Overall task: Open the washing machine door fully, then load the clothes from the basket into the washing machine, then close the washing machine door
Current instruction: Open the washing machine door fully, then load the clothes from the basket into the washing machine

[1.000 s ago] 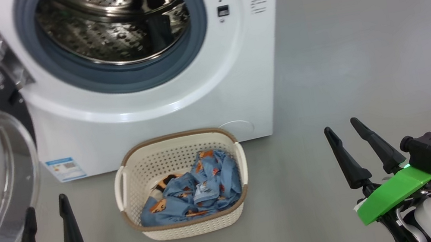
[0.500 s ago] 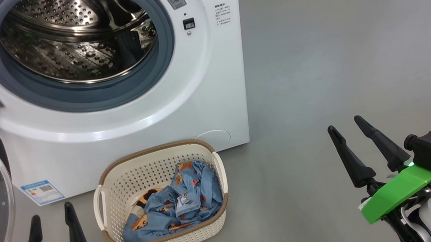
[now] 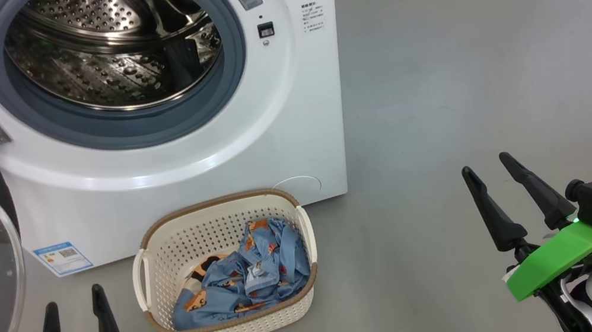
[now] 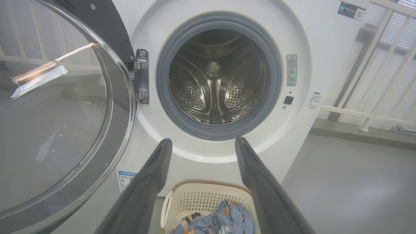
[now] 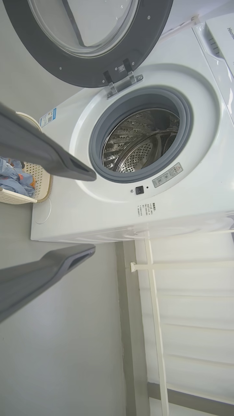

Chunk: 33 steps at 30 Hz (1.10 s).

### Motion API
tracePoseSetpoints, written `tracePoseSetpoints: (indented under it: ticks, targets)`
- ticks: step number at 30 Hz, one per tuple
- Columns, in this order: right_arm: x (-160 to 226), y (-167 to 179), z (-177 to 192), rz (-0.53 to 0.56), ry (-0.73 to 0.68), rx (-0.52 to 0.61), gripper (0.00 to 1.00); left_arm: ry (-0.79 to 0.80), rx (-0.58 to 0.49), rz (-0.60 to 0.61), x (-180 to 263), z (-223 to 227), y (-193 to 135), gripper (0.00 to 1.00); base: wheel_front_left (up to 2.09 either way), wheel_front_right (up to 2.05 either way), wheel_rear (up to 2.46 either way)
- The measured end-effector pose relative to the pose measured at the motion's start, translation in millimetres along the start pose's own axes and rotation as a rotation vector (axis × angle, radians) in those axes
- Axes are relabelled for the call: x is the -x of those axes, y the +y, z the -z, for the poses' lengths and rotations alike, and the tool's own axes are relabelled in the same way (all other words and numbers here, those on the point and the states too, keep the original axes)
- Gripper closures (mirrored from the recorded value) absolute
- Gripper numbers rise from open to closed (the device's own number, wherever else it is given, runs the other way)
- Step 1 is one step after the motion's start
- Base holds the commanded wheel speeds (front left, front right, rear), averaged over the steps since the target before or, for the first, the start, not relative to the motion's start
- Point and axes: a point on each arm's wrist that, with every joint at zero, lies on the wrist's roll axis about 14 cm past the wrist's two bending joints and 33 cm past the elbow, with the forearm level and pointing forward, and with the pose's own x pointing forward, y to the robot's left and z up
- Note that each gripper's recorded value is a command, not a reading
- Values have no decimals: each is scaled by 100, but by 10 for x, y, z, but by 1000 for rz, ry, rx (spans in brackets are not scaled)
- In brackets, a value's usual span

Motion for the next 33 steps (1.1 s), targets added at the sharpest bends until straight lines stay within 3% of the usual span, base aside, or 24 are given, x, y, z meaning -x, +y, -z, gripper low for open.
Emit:
tracePoseSetpoints:
  ticks: [33]
  targets:
    - [-13, -42, 5, 14, -1, -4, 0, -9, 7, -11, -6, 12, 5, 0, 0, 0, 0]
